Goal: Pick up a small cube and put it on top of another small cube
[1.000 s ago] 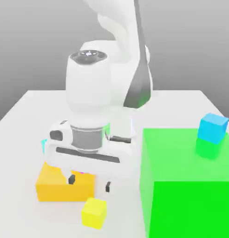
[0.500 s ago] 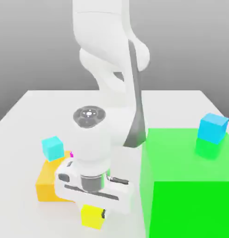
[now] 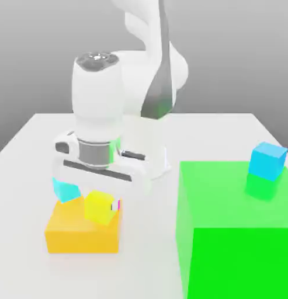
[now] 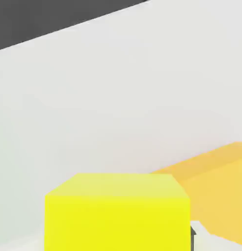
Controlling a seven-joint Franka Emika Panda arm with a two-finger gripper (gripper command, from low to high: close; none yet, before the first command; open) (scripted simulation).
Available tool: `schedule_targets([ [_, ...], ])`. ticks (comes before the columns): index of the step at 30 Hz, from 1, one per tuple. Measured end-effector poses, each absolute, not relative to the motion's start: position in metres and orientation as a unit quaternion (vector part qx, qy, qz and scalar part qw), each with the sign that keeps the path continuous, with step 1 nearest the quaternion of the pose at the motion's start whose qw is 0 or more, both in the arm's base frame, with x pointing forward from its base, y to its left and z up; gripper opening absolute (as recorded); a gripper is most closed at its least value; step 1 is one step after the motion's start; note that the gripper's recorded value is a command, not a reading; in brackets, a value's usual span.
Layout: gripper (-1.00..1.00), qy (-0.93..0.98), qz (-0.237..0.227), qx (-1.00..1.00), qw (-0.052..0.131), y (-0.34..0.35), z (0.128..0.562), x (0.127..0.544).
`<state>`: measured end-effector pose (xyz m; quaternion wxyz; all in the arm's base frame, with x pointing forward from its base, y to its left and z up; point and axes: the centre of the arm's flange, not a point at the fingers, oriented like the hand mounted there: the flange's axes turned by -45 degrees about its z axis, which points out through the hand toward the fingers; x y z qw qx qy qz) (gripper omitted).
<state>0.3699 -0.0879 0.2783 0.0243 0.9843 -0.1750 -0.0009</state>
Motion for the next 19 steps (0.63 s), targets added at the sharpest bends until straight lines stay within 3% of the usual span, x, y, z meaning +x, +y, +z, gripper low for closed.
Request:
schedule_targets([
  [9, -1.0, -0.189, 0.0, 0.982, 0.002, -0.096, 0.317, 0.305],
  [15, -1.0, -0.19, 0.0, 0.982, -0.001, -0.096, 0.267, 0.3],
  [16, 1.0, -0.19, 0.0, 0.982, -0.001, -0.096, 0.258, 0.299],
  [19, 1.0, -0.19, 0.0, 0.982, -0.001, -0.096, 0.258, 0.299],
])
